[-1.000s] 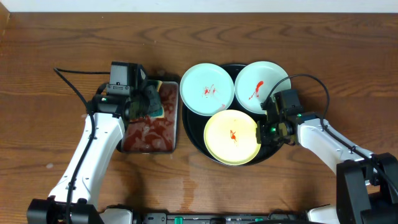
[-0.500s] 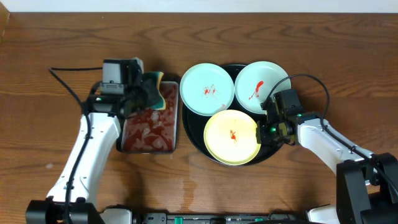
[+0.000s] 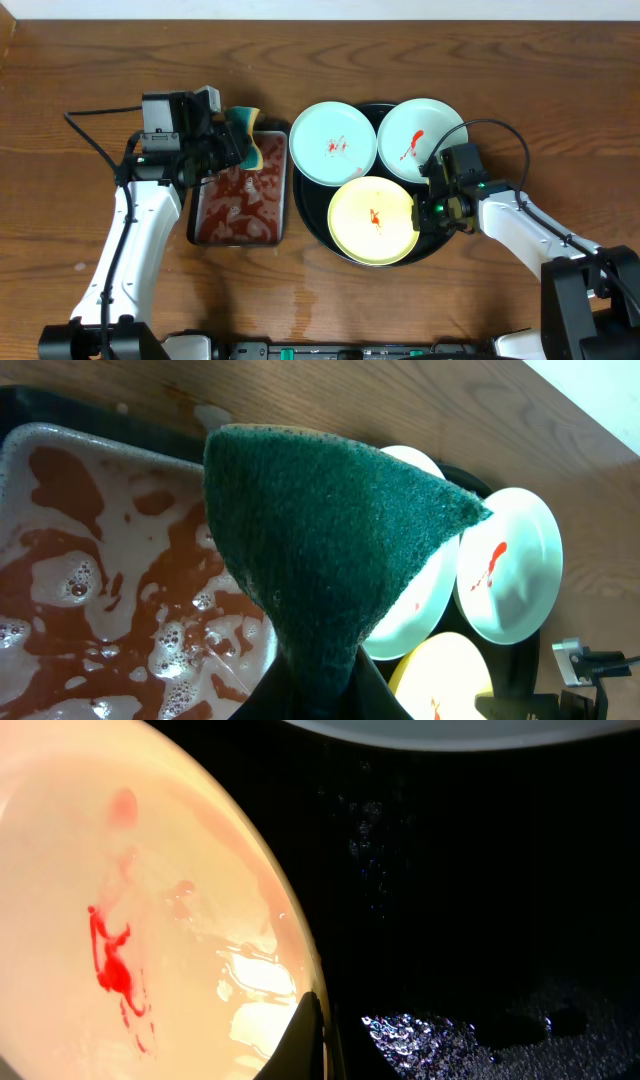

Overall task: Clean dirty plates on tray and stack at the side
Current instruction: 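Lift the sponge out of the soapy tray with the left gripper, then scrub the yellow plate with the sponge while the right gripper holds it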

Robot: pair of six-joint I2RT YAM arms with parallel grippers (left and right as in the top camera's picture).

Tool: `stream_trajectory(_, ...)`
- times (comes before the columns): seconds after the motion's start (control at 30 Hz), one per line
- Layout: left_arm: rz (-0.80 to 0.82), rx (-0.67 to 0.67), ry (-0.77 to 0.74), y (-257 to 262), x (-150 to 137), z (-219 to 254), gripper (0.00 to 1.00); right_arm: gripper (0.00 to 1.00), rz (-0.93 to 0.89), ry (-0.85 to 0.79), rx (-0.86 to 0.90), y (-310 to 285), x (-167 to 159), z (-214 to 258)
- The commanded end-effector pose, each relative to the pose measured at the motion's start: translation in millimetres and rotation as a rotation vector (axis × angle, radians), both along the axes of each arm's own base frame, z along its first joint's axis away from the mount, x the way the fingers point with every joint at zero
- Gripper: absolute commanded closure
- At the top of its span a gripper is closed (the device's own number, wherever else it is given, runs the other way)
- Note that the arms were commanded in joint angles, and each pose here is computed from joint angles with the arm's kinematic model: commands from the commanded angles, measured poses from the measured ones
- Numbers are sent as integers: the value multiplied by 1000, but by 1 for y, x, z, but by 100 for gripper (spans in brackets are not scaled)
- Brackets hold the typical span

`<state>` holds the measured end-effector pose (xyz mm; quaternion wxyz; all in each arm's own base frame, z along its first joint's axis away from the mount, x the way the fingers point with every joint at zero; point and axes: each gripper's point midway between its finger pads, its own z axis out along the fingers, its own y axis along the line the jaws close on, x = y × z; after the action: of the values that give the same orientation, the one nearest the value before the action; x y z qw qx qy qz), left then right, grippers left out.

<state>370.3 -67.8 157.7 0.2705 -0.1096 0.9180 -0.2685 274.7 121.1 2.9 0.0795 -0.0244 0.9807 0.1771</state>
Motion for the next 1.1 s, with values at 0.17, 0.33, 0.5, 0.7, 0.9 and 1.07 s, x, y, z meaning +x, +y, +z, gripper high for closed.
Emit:
stream_trajectory(0.17, -53, 156, 7, 7, -7, -13, 93, 99, 16, 18, -20, 1, -6, -6)
stream_trajectory(0.33, 29, 431, 98, 31, -18, -37, 93, 99, 16, 20, -21, 1, -6, -7)
stream_trajectory(0.5, -16, 505, 139, 18, -22, -54, 93, 99, 16, 23, -21, 1, -7, -7)
stream_trajectory(0.7, -55, 579, 123, 5, -22, -55, 93, 99, 17, 37, -24, 0, -10, -7)
stream_trajectory(0.9, -239, 514, 63, -60, -32, -42, 93, 99, 17, 39, -25, 0, -10, -7)
stream_trajectory(1.07, -344, 344, 38, -127, -51, -35, 93, 99, 17, 42, -26, 0, -11, -8)
